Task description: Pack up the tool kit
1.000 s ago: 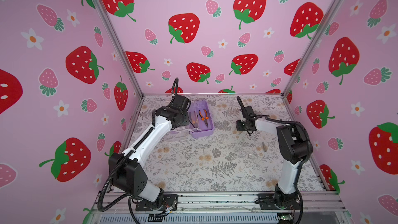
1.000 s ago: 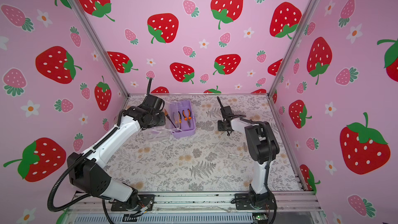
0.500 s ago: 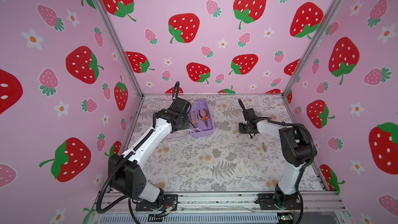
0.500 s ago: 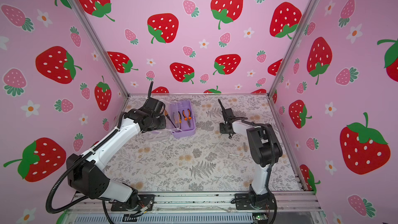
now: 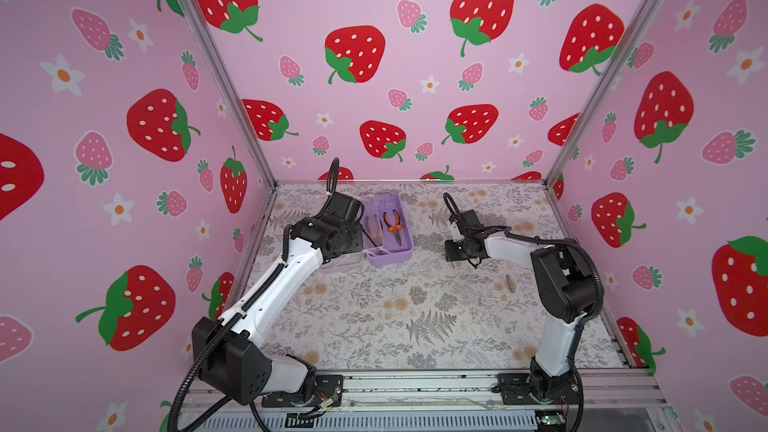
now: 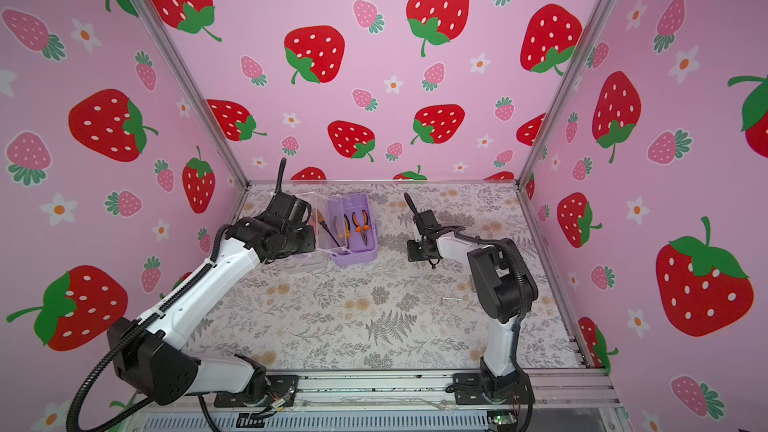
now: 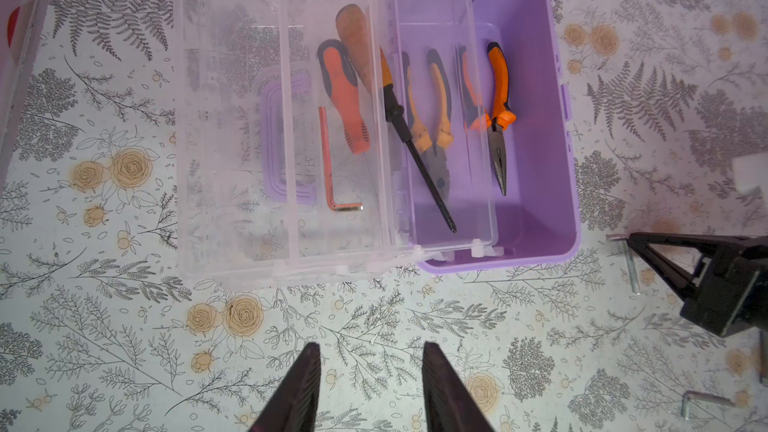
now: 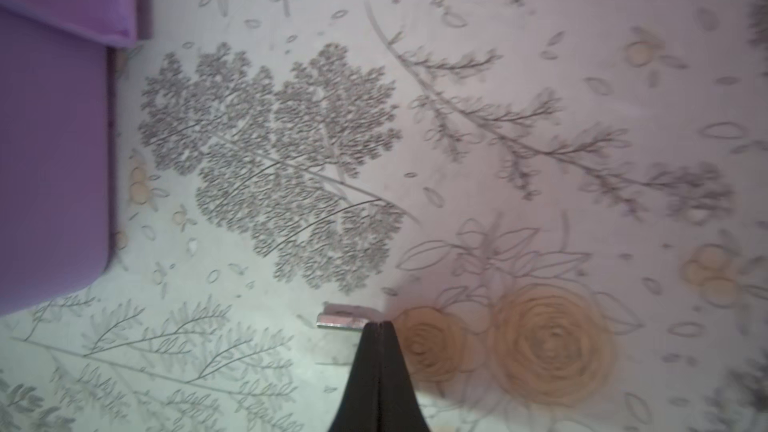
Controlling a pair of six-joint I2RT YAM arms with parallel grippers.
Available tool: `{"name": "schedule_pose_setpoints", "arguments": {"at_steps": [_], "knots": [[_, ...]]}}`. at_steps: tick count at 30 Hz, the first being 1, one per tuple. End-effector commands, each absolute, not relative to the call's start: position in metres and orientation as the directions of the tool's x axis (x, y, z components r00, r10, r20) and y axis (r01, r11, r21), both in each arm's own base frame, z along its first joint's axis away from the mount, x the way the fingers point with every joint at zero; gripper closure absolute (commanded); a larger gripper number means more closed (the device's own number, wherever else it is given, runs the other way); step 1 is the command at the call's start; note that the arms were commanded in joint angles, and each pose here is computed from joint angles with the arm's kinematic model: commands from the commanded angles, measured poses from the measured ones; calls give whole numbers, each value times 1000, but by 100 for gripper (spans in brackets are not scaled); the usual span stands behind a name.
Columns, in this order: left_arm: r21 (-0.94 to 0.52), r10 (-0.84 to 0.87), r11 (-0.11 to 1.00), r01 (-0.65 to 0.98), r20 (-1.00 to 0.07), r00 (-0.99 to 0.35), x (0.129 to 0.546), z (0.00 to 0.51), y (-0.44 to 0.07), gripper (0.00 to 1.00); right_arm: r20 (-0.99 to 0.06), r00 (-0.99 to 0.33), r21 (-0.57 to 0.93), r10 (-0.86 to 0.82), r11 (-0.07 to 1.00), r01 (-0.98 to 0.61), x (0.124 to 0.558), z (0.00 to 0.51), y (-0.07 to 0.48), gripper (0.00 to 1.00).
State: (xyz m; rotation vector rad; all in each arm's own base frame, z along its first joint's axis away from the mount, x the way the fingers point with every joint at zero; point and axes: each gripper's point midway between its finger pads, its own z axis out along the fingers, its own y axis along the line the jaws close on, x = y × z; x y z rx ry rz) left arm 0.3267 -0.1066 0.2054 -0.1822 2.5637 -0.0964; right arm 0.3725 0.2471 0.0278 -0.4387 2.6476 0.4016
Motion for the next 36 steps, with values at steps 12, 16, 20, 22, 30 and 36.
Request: {"name": "schedule_pose_setpoints", "arguments": {"at_steps": [12,16,20,22,30,36], "knots": [[-100,-150,988,-115,-491,-858,304,191,-100,56,-372,-865,143,-337,900,-412,332,20,247,66],[-100,-150,988,-115,-484,-862,304,187,-101,56,-368,-852,123,-373,888,-443,319,17,259,68],[-104,-150,988,-114,-483,-863,303,187,-101,56,-327,-843,40,-428,885,-465,305,2,265,85],[-105,-152,988,-115,-484,-862,302,187,-101,56,-311,-835,0,-453,879,-477,300,-5,269,93],[-134,-175,983,-125,-484,-857,292,189,-100,56,-358,-787,64,-503,827,-558,271,5,326,100],[-150,-189,980,-134,-460,-867,276,180,-97,56,-430,-714,109,-552,754,-648,247,34,385,100]]}}
